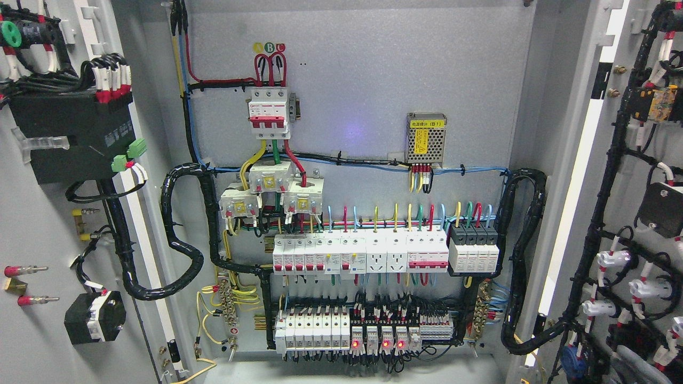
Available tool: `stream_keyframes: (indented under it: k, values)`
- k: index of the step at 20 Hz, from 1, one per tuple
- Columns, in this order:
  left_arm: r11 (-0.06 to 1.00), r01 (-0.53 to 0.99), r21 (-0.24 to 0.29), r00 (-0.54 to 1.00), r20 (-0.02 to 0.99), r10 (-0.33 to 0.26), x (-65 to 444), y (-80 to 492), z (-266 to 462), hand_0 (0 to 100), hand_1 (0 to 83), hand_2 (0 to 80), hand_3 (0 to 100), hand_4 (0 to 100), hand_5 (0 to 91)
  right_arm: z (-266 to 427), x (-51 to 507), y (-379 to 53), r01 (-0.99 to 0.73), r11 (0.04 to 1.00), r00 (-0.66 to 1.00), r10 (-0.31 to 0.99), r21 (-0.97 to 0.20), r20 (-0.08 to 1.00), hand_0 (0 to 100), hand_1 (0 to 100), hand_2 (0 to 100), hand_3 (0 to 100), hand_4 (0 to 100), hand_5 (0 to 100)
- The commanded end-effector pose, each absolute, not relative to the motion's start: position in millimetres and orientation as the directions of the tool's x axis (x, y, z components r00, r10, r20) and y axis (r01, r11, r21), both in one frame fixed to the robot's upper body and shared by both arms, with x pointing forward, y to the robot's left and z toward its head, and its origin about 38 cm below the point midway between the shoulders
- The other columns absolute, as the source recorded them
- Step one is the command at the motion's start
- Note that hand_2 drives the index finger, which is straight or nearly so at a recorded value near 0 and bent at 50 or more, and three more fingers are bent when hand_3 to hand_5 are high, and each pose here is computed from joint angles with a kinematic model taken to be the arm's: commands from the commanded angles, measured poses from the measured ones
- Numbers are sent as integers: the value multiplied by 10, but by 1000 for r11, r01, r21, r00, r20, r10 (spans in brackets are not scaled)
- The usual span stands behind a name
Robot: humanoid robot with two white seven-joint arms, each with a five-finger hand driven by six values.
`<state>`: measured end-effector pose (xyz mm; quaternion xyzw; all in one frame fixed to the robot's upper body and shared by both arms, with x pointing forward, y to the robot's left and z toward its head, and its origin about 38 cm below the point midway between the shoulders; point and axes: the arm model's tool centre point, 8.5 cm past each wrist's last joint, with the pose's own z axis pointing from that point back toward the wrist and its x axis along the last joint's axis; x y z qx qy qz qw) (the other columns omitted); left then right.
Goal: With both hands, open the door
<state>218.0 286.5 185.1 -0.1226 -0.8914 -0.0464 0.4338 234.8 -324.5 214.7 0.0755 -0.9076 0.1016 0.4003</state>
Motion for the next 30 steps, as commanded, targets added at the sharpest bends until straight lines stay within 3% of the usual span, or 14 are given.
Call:
stream_keyframes:
  k: [1,14,19,27,30]
  values:
    - [980,199,-10,-601,789,130,2237,3161,1951,0,0,0,0,0,0,2174,2327,-3338,-193,973,-674,-38,-127,738,191,0,0,0,0,0]
    - [989,135,-53,-564,817,120,2347,3609,2049,0,0,0,0,0,0,2170,2315,-3348,-191,973,-670,-33,-130,742,191,0,0,0,0,0]
    - [990,103,-92,-535,834,133,2437,3892,2165,0,0,0,0,0,0,2168,2311,-3353,-190,973,-669,-33,-129,743,191,0,0,0,0,0]
    - [994,70,-88,-520,847,112,2500,4081,2242,0,0,0,0,0,0,2155,2281,-3402,-177,976,-663,-24,-126,748,191,0,0,0,0,0]
    - [996,41,-74,-527,846,84,2510,4193,2271,0,0,0,0,0,0,2157,2258,-3448,-200,979,-669,-111,-34,735,191,0,0,0,0,0]
